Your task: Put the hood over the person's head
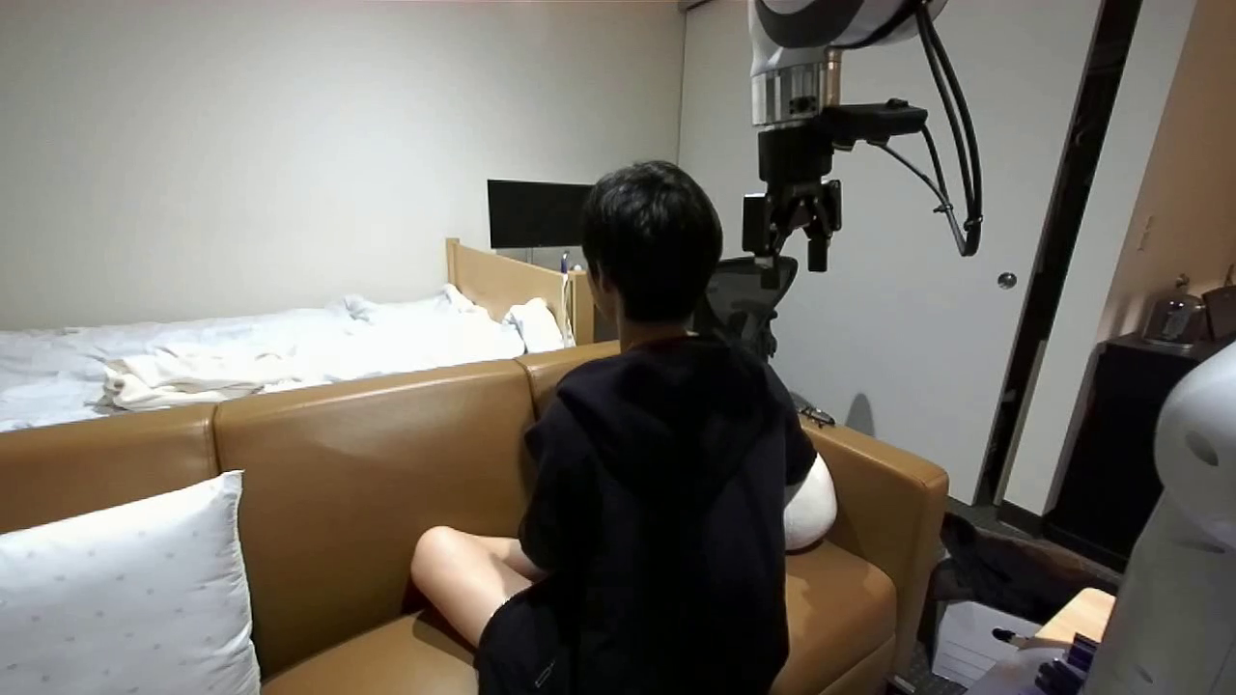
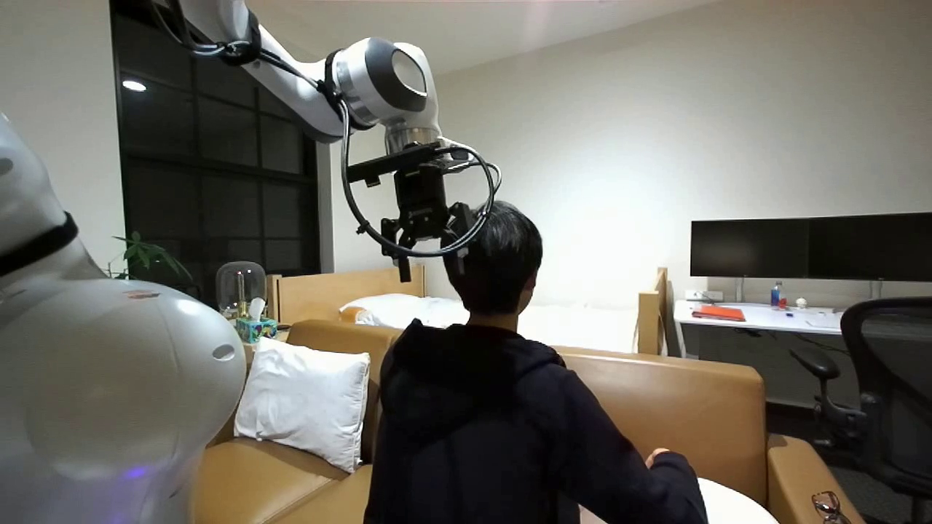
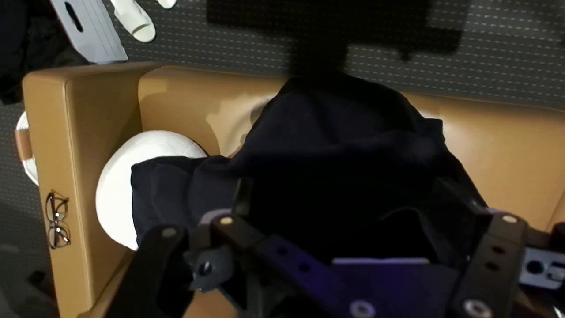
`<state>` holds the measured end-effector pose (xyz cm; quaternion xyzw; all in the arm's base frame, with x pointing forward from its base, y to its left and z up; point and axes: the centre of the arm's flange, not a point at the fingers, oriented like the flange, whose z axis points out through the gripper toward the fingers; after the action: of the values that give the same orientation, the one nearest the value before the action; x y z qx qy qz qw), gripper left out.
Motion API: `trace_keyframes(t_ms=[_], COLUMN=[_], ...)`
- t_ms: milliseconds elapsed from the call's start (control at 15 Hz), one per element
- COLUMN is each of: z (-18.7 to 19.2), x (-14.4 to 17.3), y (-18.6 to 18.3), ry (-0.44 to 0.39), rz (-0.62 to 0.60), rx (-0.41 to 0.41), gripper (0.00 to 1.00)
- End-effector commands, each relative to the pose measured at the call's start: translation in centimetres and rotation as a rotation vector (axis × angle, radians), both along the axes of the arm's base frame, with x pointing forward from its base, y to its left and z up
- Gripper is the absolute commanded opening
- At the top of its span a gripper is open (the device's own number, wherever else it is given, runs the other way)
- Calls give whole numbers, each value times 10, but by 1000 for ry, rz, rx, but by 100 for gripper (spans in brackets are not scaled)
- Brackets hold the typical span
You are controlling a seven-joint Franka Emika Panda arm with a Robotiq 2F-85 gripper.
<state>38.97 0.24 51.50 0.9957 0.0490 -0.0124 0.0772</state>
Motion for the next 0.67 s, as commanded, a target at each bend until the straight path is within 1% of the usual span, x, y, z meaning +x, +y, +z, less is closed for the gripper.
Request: trace_keyframes(t_ms=[0, 200, 267, 467, 533, 600], z=[-11, -23, -27, -38, -30, -33], x=[2, 2, 1, -1, 3, 3], y=[18, 30, 31, 31, 38, 37], ry=[-27, -43, -45, -44, -40, -37], rz=[184, 329, 365, 501, 418, 426], rx=[-62, -90, -83, 11, -38, -33], gripper=[100, 100, 100, 100, 100, 100])
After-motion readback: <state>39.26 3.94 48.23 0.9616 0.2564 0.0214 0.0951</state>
